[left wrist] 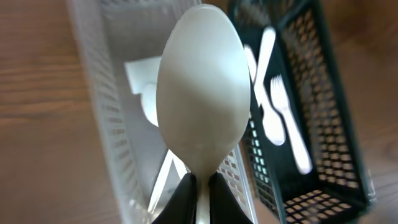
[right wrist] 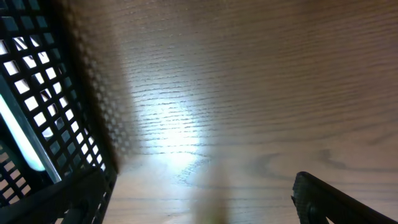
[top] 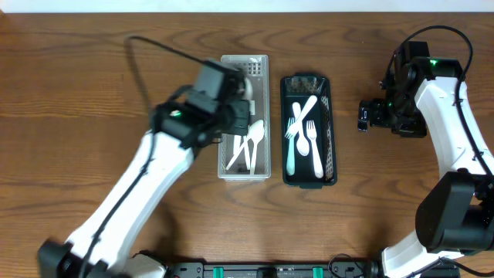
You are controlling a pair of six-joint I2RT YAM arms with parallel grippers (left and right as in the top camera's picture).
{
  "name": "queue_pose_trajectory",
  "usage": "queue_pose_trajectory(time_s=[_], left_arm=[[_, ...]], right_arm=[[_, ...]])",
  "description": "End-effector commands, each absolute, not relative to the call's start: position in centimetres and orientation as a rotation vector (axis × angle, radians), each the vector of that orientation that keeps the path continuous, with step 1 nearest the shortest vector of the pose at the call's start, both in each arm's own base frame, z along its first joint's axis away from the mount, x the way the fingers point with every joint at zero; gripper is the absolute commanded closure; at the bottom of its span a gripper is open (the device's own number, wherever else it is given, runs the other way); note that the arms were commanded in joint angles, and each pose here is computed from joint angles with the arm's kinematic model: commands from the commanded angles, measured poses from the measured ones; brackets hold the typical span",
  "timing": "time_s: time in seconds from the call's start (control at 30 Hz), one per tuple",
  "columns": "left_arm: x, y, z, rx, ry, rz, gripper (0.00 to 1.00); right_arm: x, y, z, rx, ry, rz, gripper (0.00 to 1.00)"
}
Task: Pack container
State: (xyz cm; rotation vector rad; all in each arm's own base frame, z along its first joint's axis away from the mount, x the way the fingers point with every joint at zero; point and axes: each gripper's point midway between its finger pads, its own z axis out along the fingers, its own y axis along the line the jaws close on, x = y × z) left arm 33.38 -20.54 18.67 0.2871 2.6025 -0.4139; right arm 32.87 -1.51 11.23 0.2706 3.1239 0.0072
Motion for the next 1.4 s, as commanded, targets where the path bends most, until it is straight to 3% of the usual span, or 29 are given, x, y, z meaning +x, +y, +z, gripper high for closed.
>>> queue_pose_trajectory(time_s=[0.0,0.23,0.43,0.53,0.6,0.73,0.77,0.83,1.03,1.37], left_arm=[[34.2,-21.3,15.0,0.366,2.671,-0.338,0.94],[34.5,-21.5,8.8,0.381,2.818,-0.268,0.9],[35.3,-21.4,9.5,0.397,2.78,-0.239,0.5],[35.7,-21.0,10.7,0.411,2.747,-0.212,0.48],[35.9,-20.3,12.2,0.392,2.717,-0.171,0.39],[36.2,-17.6,16.5,0.318,2.625,-0.07,0.33],[36.2,-16.6,17.6,0.29,2.6,-0.044,0.27],[36.2,-14.4,20.0,0.221,2.547,-0.01,0.03],[36.8,-5.9,26.1,-0.081,2.387,0.014,0.02],[38.0,4.1,27.0,-0.402,2.308,0.131,0.02]], right_arm=[[32.8,-1.1,11.5,0.24,3.119,0.016,0.01],[32.8,-1.1,11.5,0.24,3.122,0.016,0.01],[32.8,-1.1,11.5,0.239,3.119,0.016,0.01],[32.9,-1.1,11.5,0.239,3.118,0.016,0.01],[32.9,-1.1,11.5,0.239,3.118,0.016,0.01],[33.0,-1.1,11.5,0.239,3.111,0.016,0.01],[33.1,-1.1,11.5,0.239,3.109,0.015,0.01],[33.3,-1.1,11.6,0.238,3.099,0.017,0.01],[36.1,0.4,14.6,0.155,2.905,0.022,0.01],[46.2,3.6,23.2,0.032,2.332,-0.035,0.01]])
